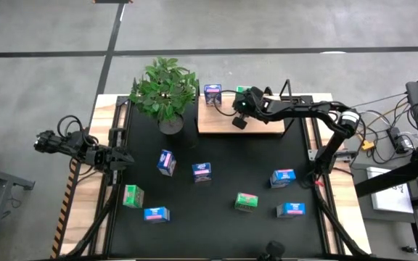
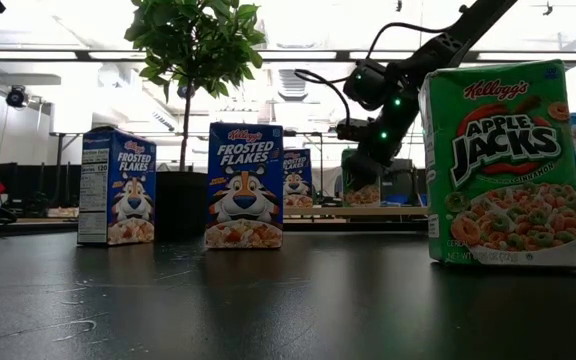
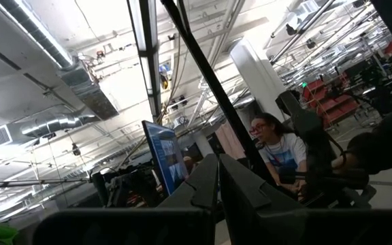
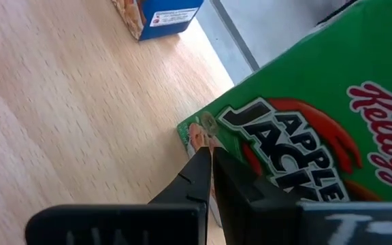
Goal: Stack cereal on shelf
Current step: Put the top green cereal box on the shelf, then put the top right light blue cereal box on the shelf
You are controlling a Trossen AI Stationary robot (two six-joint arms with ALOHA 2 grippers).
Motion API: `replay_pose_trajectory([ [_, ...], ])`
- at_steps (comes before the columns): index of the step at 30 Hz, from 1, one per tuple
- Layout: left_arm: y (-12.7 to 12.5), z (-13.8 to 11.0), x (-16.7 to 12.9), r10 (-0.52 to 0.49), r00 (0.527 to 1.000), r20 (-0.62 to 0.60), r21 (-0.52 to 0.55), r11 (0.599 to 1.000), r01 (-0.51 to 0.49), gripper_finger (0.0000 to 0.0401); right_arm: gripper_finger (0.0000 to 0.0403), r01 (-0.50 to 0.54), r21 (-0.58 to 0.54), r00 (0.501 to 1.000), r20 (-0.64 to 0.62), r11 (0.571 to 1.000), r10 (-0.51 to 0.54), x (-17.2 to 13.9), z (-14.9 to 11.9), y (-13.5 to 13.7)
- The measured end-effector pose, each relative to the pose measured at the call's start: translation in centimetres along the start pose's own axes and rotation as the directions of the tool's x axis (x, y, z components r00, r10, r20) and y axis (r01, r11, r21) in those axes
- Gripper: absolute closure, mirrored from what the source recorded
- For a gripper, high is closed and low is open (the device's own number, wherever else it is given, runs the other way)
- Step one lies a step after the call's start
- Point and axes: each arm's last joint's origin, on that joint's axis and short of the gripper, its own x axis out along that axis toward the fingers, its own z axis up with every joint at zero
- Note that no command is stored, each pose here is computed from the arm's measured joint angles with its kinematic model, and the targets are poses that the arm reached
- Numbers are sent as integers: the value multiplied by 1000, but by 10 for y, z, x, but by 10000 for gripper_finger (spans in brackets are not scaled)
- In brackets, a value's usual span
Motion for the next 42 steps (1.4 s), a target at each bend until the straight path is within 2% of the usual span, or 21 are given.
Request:
replay_pose_trajectory([
  [17, 0, 0, 0, 0, 1000, 0, 0, 1000, 0, 401, 394, 52, -24, 998, -43, 998, -53, -6, -3, -6],
  [27, 0, 0, 0, 0, 1000, 0, 0, 1000, 0, 401, 394, 44, -17, 998, -40, 999, -45, -6, -2, -5],
  [31, 0, 0, 0, 0, 1000, 0, 0, 1000, 0, 401, 394, 25, -6, 1000, -14, 1000, -25, -18, 2, 0],
  [35, 0, 0, 0, 0, 1000, 0, 0, 1000, 0, 401, 394, -65, 7, 998, -6, 998, 65, -46, 12, 3],
  [38, 0, 0, 0, 0, 1000, 0, 0, 1000, 0, 401, 394, -207, 33, 978, 6, 978, 207, -76, 24, 1],
  [40, 0, 0, 0, 0, 1000, 0, 0, 1000, 0, 401, 394, -337, 53, 942, 20, 940, 336, -97, 32, 1],
  [42, 0, 0, 0, 0, 1000, 1, 0, 1000, 0, 401, 394, -461, 74, 888, 35, 885, 459, -117, 37, 1],
])
